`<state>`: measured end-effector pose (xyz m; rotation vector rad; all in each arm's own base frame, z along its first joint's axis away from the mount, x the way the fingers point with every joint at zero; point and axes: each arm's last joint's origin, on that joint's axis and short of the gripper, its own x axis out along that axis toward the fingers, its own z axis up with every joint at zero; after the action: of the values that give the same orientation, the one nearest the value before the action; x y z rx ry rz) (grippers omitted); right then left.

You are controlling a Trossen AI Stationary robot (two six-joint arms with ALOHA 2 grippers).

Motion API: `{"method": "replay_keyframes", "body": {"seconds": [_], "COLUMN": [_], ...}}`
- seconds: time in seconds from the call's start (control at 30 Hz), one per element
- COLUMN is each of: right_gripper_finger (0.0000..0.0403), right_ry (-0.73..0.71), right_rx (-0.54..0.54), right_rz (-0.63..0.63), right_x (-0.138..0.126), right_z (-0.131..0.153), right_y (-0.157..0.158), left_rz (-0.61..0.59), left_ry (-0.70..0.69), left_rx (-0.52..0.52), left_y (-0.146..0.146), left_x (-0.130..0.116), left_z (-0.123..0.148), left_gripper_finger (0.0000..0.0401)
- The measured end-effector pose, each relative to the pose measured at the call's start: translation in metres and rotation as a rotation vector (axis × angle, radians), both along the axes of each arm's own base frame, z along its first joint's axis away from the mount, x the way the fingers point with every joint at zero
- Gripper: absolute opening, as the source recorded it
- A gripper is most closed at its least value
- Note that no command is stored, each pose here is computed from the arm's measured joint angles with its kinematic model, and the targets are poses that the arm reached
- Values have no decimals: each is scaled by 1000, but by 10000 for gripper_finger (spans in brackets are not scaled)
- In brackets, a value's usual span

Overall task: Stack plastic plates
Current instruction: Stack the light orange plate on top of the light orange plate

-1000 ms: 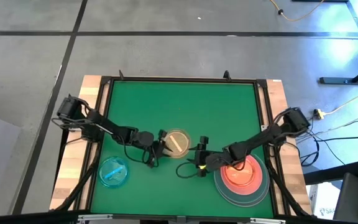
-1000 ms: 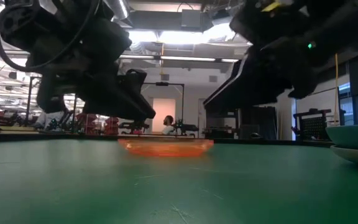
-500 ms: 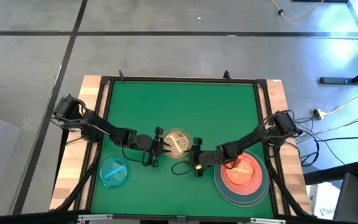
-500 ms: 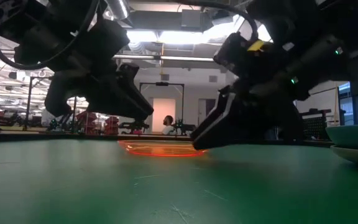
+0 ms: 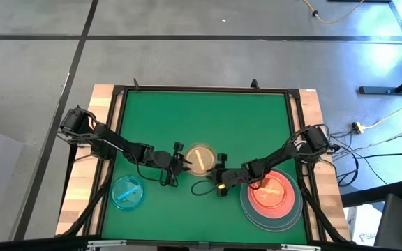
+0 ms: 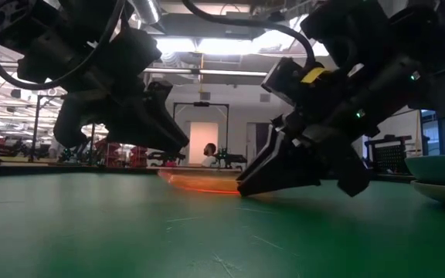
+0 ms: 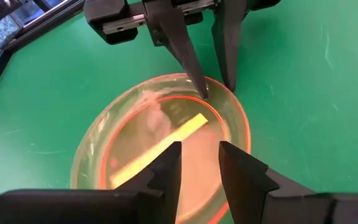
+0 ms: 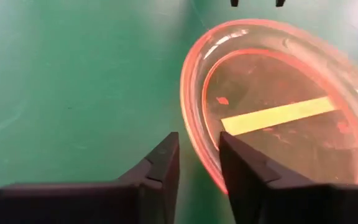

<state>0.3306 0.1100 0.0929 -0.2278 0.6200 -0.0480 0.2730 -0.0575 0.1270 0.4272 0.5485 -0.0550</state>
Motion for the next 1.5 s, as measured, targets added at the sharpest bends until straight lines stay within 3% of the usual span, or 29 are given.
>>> {"method": "replay_keyframes", "body": {"seconds": [0.33,0.7,1.03,1.27,1.5], "right_gripper_finger": [7,2,2,2,2], "right_ry": [9,60,41,78,186], "right_rx": [-46,-108,-154,-6,328], "right_rz": [27,27,-10,-3,-98], "right_x": [3,13,-14,-53,-110], "right_z": [2,31,83,139,178], "right_y": [1,19,32,19,6], "left_rz": [6,12,110,100,100], "left_ry": [5,15,-29,-6,12], "left_rx": [5,14,88,100,104], "left_y": [0,1,-2,-5,-4], "left_x": [0,-1,-10,-21,-23], "left_z": [0,-1,20,32,31], "left_gripper_finger": [101,101,101,101,101]}}
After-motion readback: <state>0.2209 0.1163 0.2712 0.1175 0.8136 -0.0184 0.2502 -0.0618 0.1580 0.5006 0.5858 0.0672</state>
